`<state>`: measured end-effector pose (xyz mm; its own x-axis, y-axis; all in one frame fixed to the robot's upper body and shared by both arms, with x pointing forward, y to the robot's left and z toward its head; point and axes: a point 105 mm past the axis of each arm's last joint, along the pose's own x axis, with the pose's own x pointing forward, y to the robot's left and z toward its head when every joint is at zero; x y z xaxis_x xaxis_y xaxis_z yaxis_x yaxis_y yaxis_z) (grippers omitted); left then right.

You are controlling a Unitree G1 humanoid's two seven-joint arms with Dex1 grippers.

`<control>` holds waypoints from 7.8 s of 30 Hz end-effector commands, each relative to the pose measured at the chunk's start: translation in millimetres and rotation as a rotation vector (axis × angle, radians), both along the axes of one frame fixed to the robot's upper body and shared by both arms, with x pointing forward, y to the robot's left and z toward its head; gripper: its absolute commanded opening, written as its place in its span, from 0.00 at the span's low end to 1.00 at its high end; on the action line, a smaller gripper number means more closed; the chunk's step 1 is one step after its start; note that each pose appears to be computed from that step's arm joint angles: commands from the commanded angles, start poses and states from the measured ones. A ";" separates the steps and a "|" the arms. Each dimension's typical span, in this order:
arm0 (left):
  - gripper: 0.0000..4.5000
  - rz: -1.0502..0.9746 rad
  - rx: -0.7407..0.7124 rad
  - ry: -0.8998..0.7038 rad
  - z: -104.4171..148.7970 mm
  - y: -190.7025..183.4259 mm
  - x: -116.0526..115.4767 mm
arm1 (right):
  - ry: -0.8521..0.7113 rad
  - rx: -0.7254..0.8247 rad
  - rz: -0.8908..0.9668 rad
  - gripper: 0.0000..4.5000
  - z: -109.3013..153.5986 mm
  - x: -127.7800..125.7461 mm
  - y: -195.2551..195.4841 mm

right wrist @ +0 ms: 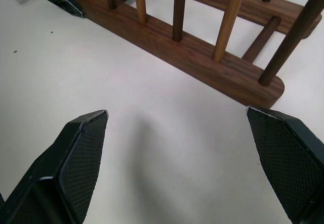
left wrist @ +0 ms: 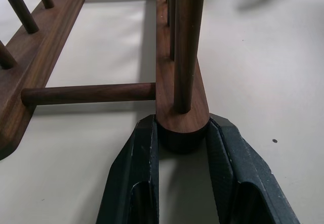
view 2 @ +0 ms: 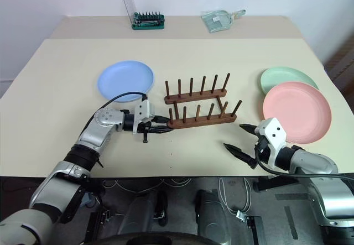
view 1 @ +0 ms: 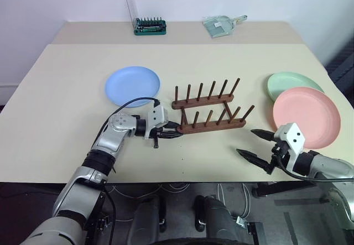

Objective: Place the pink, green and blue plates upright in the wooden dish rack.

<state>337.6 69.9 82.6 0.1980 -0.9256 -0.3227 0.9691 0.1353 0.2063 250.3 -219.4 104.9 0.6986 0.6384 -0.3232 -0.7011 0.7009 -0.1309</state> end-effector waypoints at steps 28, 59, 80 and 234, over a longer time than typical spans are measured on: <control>0.04 0.312 -0.004 -0.040 -16.8 -7.4 -29.9 | -0.131 -0.178 -0.033 0.00 -22.3 62.9 21.8; 0.04 0.525 0.010 -0.164 -15.2 5.7 22.8 | -0.281 -0.159 -0.004 0.00 4.2 105.5 50.6; 0.03 0.064 -0.244 -0.058 36.1 -18.0 -62.3 | -0.137 -0.346 -0.470 0.99 17.8 31.2 -78.6; 0.03 0.171 -0.388 -0.069 68.6 -15.3 -60.6 | -0.866 0.251 0.077 0.01 270.5 49.3 23.5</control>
<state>279.9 58.0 138.9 0.3823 -0.9237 0.0258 0.9125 0.3817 0.1471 324.6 -216.7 359.1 0.6979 0.5773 0.4238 -0.3554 0.7930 -0.4948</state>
